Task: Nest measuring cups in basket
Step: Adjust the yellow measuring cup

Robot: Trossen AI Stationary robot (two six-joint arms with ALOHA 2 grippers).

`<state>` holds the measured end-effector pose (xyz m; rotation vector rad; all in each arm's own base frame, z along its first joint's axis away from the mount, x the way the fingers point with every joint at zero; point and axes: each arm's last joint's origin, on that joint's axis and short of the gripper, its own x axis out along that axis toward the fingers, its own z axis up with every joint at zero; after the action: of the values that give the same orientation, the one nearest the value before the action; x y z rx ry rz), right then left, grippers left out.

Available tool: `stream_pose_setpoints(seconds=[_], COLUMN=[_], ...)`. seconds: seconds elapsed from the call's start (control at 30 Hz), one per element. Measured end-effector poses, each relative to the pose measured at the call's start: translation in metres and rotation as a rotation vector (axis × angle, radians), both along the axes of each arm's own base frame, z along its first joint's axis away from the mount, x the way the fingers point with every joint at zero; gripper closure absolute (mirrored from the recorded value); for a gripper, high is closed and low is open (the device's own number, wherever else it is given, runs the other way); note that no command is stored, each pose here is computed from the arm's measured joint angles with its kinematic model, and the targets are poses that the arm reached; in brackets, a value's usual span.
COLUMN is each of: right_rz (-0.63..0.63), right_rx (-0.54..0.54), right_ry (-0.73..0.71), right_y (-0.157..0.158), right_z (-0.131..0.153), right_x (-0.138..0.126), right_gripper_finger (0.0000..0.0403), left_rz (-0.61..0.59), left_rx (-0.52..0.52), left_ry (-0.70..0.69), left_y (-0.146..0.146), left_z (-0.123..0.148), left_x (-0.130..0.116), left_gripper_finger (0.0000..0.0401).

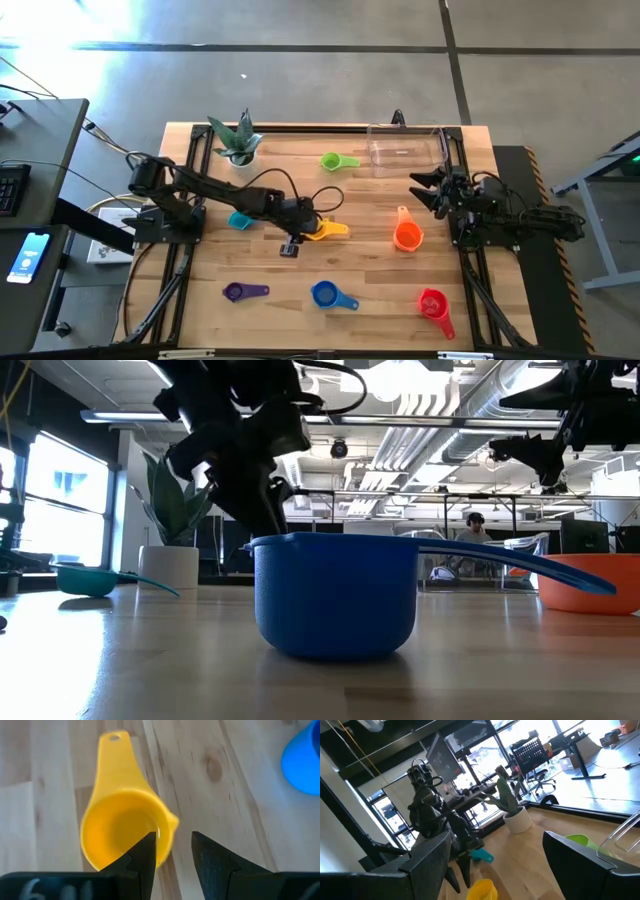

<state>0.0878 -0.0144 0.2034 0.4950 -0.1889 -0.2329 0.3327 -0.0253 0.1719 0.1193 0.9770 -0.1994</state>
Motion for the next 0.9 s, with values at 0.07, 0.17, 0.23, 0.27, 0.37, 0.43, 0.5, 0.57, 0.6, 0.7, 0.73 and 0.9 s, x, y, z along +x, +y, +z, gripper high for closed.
stream_pose_setpoints(seconds=[0.07, 0.17, 0.23, 0.27, 0.37, 0.43, 0.5, 0.57, 0.6, 0.7, 0.73, 0.9], right_rz=[0.000, 0.000, 0.000, 0.000, 0.000, 0.001, 0.000, 0.000, 0.000, 0.000, 0.000, 0.000], right_rx=[0.001, 0.002, 0.003, 0.003, 0.003, 0.004, 0.004, 0.002, 0.001, 0.001, 0.001, 0.002], right_ry=[0.006, 0.015, 0.017, 0.018, 0.023, 0.026, 0.028, 0.028, 0.029, 0.031, 0.034, 0.040], right_y=[0.0000, -0.0001, -0.0001, -0.0001, -0.0001, -0.0001, -0.0001, -0.0001, -0.0001, -0.0001, -0.0001, -0.0001], right_z=[-0.0006, -0.0013, -0.0015, -0.0016, -0.0020, -0.0024, -0.0025, -0.0025, -0.0025, -0.0028, -0.0030, -0.0036], right_x=[0.0002, 0.0006, 0.0007, 0.0007, 0.0008, 0.0008, 0.0008, 0.0008, 0.0008, 0.0009, 0.0009, 0.0009], right_gripper_finger=[0.0094, 0.0094, 0.0094, 0.0094, 0.0094, 0.0094, 0.0094, 0.0094, 0.0094, 0.0094, 0.0094, 0.0094], left_rz=[-0.001, 0.011, 0.024, 0.028, 0.005, -0.016, -0.020, -0.020, -0.022, -0.041, -0.050, -0.053], left_rx=[0.007, 0.028, 0.048, 0.054, 0.071, 0.087, 0.089, 0.089, 0.088, 0.096, 0.101, 0.102], left_ry=[0.004, 0.010, 0.008, 0.009, 0.015, 0.016, 0.014, 0.013, 0.014, 0.016, 0.017, 0.020], left_y=[-0.0013, -0.0008, 0.0000, 0.0002, 0.0004, 0.0004, 0.0001, 0.0001, -0.0004, -0.0014, -0.0017, -0.0022], left_z=[-0.0021, -0.0027, -0.0026, -0.0028, -0.0032, -0.0038, -0.0037, -0.0037, -0.0037, -0.0048, -0.0063, -0.0099], left_x=[0.0007, 0.0001, 0.0001, 0.0001, -0.0007, -0.0012, -0.0010, -0.0010, -0.0011, -0.0010, -0.0004, 0.0012], left_gripper_finger=[0.0288, 0.0288, 0.0288, 0.0288, 0.0288, 0.0288, 0.0288, 0.0288, 0.0288, 0.0288, 0.0288, 0.0288])
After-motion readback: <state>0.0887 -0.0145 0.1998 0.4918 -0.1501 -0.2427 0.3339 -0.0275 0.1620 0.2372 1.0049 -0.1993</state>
